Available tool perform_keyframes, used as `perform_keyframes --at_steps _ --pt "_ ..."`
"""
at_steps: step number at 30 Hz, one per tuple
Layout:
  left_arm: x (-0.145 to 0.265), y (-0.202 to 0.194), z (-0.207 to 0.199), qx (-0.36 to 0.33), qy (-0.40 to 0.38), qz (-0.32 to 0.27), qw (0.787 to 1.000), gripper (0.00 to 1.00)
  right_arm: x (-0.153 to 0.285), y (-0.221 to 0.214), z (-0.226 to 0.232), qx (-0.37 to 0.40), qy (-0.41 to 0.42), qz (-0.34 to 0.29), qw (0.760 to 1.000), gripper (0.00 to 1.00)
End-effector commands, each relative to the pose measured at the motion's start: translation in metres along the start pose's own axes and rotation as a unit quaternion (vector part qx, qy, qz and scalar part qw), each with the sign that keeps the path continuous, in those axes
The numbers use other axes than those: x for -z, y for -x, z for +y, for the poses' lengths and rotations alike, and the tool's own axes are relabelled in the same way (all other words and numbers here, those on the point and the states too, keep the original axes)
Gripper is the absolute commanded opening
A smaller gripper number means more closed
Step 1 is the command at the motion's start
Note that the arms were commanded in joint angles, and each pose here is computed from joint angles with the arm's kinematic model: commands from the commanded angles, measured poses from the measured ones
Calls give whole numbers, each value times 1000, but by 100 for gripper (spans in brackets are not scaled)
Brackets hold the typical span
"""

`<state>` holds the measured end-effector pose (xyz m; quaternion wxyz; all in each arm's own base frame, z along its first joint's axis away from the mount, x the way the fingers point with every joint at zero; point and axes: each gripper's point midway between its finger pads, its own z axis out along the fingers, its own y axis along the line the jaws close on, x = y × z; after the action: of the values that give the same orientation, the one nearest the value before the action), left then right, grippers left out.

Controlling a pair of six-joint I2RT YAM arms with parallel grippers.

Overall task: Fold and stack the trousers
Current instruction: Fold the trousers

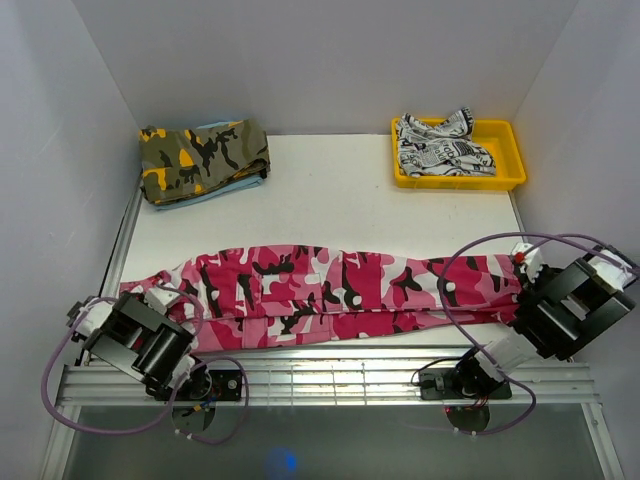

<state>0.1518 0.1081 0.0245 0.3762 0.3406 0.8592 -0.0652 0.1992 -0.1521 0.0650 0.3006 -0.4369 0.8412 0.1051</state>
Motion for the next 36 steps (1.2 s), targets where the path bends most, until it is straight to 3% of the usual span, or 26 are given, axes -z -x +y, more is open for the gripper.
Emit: perform_keyframes --at_steps 1,2,5,6,7,11,16,24,27,32,36 --pt "-11 -17 40 -137 20 83 987 0 -21 -26 -22 38 -6 82 996 8" --pt "-16 -18 41 -95 20 87 991 0 -24 -33 -28 27 -15 107 994 8" --pt "-34 -20 61 -73 0 110 991 0 -43 -40 -43 31 -20 139 990 8" --pt "-39 -19 66 -33 2 112 993 0 -53 -40 -45 15 -14 142 990 8" --pt "-42 -11 91 -39 15 120 992 0 -57 -41 -50 8 -16 145 989 8" --pt "-60 4 128 5 13 111 994 0 -63 -33 -83 -19 -32 147 988 8" --pt "-56 42 159 14 8 54 998 0 -42 -8 -109 -1 -46 127 991 8" --pt "-1 159 264 -6 79 -73 994 0 3 60 -161 8 -86 44 995 8" --pt "13 178 276 -22 76 -86 993 0 21 76 -178 16 -99 37 994 8" --pt "41 175 254 -48 69 -100 991 0 31 75 -171 38 -96 31 994 8" --pt "58 118 222 -42 66 -86 993 0 23 50 -145 54 -75 44 995 8"
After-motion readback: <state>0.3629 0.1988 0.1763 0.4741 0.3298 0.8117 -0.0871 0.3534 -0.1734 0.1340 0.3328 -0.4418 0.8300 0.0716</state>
